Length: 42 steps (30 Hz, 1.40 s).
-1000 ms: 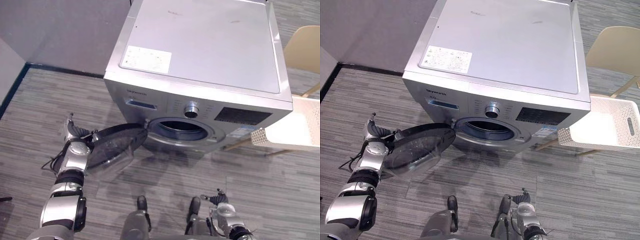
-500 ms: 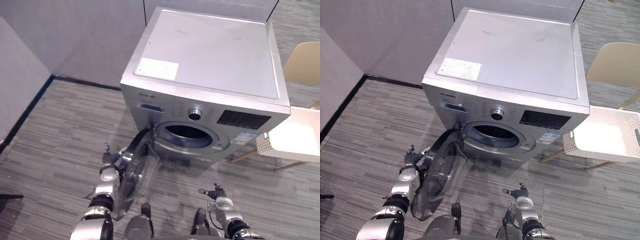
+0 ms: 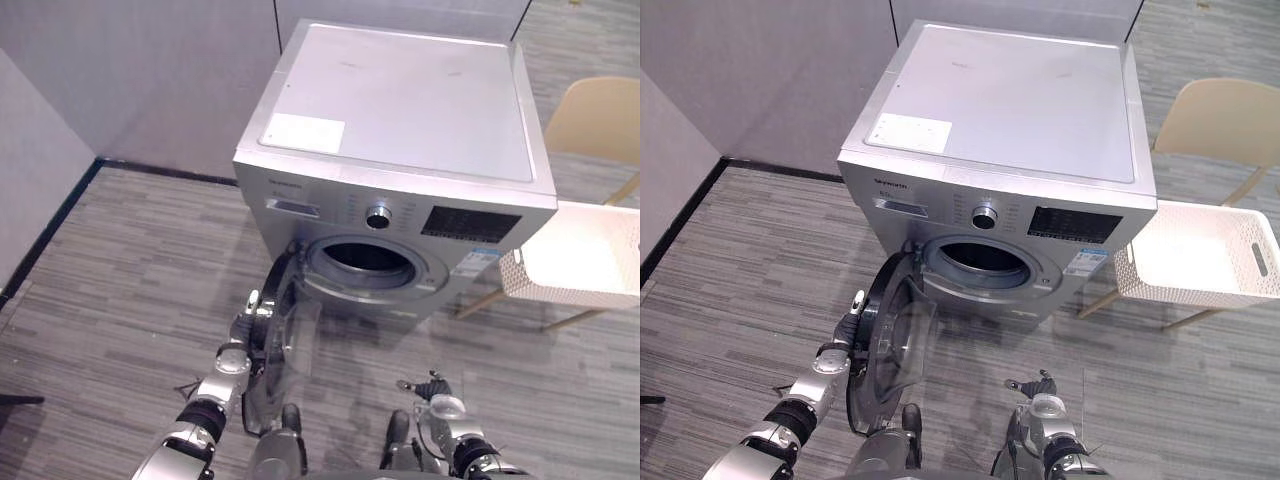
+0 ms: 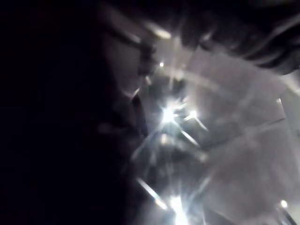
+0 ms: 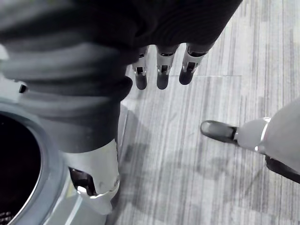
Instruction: Pick up the laundry basket with both hands and put the clothes into the washing machine.
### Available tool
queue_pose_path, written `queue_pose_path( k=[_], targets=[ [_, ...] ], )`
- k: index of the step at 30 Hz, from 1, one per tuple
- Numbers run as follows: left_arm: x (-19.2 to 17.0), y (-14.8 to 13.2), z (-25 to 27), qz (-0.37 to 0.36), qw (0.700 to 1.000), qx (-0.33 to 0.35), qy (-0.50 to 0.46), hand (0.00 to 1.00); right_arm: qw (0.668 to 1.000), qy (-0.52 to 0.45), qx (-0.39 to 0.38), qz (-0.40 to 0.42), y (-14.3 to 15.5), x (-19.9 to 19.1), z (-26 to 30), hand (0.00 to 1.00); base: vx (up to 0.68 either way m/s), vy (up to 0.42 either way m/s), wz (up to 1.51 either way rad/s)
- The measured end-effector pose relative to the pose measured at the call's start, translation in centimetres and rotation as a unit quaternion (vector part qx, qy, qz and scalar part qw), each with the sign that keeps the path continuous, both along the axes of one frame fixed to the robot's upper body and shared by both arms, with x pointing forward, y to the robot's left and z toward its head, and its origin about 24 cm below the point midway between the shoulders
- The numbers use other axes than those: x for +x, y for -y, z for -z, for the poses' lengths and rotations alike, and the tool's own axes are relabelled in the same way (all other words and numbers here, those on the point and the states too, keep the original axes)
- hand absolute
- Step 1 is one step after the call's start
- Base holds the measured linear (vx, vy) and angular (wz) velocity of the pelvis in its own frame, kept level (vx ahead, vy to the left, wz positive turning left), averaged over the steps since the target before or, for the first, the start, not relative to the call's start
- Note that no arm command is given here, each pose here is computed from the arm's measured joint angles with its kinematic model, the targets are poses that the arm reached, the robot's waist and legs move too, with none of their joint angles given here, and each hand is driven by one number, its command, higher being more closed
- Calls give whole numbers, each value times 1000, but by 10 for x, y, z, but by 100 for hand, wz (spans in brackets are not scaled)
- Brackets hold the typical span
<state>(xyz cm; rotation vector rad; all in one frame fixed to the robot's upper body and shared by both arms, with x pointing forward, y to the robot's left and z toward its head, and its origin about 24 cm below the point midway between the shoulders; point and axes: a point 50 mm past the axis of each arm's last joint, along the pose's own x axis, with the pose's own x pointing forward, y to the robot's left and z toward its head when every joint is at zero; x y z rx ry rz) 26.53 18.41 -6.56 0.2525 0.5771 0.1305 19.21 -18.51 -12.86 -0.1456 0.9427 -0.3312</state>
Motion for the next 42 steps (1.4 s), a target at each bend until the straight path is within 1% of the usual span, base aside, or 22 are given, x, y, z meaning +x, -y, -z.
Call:
queue_pose_path(
  k=[2, 6, 8, 10, 14, 18, 19, 20, 21, 23, 25, 27, 30, 31, 32, 34, 35, 36, 38, 42],
  targets=[
    [3, 0, -3, 7, 1000, 13, 5, 0, 1000, -2, -5, 9, 6, -2, 0, 0, -61, 22, 5],
    [13, 17, -11, 50, 998, 21, 23, 0, 1000, -7, -12, 27, 15, -6, 1, 0, -54, 1, 15],
    [13, 27, -11, 61, 998, 9, 26, 0, 999, -8, -10, 30, 15, -6, 1, 0, -41, -3, 1],
    [11, 40, -9, 84, 996, -7, 27, 0, 1000, -1, -7, 25, 12, 1, -2, 0, -16, 0, -1],
    [9, 59, -8, 84, 995, -54, 21, 0, 1000, 22, -6, -3, 2, 21, -11, 0, 0, 0, 0],
    [4, 84, -5, 118, 990, -82, 7, 0, 999, 34, -6, -29, -9, 31, -16, 0, 69, 10, 1],
    [1, 95, -4, 134, 987, -91, 1, 0, 999, 37, -6, -39, -12, 34, -18, 0, 85, 7, -2],
    [0, 98, -4, 139, 986, -97, 0, 0, 998, 40, -6, -41, -14, 36, -18, 0, 78, 7, -5],
    [0, 104, -5, 140, 984, -110, -1, 0, 998, 50, -6, -27, -14, 42, -22, 0, 55, 7, -5],
    [4, 118, -11, 150, 980, -130, -1, 0, 996, 80, -25, -21, 0, 63, -39, 0, 27, 10, -9],
    [12, 126, -19, 146, 978, -148, 7, 0, 994, 106, -32, -18, 6, 80, -53, 0, -31, 20, -27],
    [28, 131, -35, 113, 977, -178, 26, 0, 988, 152, -38, -8, 10, 107, -78, 0, -57, 33, -75],
    [56, 129, -59, 62, 977, -198, 52, 0, 979, 202, -31, 2, 10, 122, -98, 0, -33, -7, -81],
    [69, 128, -76, 50, 975, -204, 76, 0, 977, 212, -25, 6, 9, 121, -99, 0, -3, -11, -59],
    [75, 128, -83, 43, 974, -208, 84, 0, 978, 208, -20, 15, 9, 117, -96, 0, 17, -18, -54],
    [100, 129, -125, 33, 963, -227, 140, 0, 981, 183, 7, 59, 6, 92, -74, 0, 54, -36, -45],
    [105, 131, -136, 36, 960, -232, 154, 0, 982, 173, 14, 71, 5, 84, -66, 0, 71, -45, -37],
    [113, 135, -155, 45, 955, -235, 174, 0, 985, 148, 23, 90, 5, 65, -51, 0, 55, -33, -31],
    [116, 147, -168, 56, 949, -249, 186, 0, 987, 107, 36, 113, 0, 37, -31, 0, 43, -21, -22],
    [119, 156, -184, 71, 941, -262, 202, 0, 987, 98, 44, 118, -5, 25, -24, 0, -14, -15, -8]
  ],
)
